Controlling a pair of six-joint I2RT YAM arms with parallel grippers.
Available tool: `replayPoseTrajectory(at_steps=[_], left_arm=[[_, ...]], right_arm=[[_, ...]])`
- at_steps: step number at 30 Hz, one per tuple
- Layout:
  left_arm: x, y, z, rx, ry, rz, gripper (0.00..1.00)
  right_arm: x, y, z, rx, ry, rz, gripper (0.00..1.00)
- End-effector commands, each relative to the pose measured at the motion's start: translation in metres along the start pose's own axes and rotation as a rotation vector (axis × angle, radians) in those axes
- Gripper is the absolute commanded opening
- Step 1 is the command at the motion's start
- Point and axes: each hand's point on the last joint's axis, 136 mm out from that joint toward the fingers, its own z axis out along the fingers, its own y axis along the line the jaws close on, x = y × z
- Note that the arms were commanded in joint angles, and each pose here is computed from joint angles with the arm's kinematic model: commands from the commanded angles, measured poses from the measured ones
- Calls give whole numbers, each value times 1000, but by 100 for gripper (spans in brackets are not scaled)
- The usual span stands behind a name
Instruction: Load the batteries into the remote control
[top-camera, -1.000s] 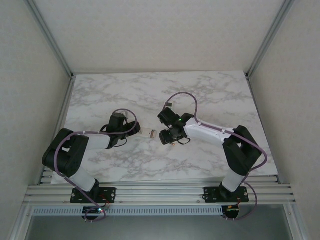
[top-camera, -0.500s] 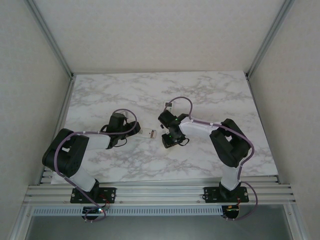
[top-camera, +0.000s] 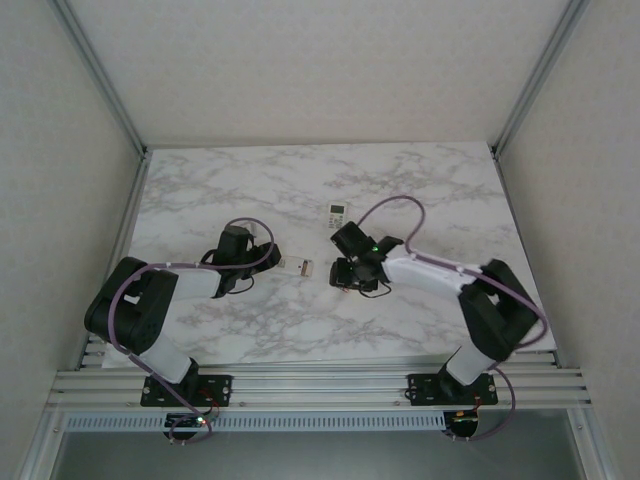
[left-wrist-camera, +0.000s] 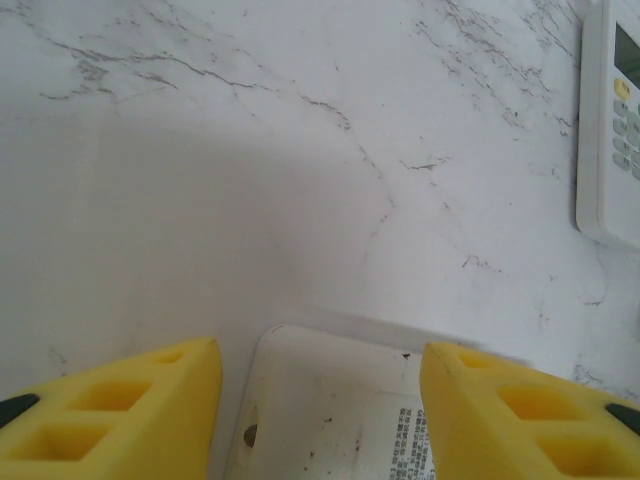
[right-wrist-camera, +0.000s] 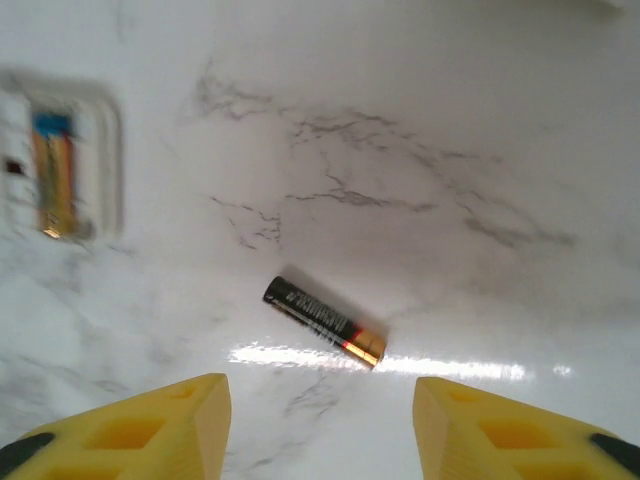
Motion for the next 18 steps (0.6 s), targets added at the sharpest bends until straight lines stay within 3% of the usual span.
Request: replayPoseTrajectory(at_steps=[1, 3, 6, 10, 15, 18], left_arm=[[1, 6, -2, -14, -8, -5, 54], [1, 6, -2, -14, -9, -5, 54], [1, 5, -2, -10, -9, -5, 54], [0, 6, -4, -14, -16, -2, 54], [0, 6, -3, -15, -12, 0, 54], [1, 6, -1, -14, -7, -3, 53]], right_arm=[[-3, 4, -5, -19, -63, 566, 54], [7, -14, -8, 129, -35, 759, 56], [10, -16, 1, 224, 20, 859, 56], [9, -14, 24, 203, 40, 979, 54], [-5, -15, 31, 189, -30, 1000, 59], [-2, -12, 36, 198, 0, 1013, 60]])
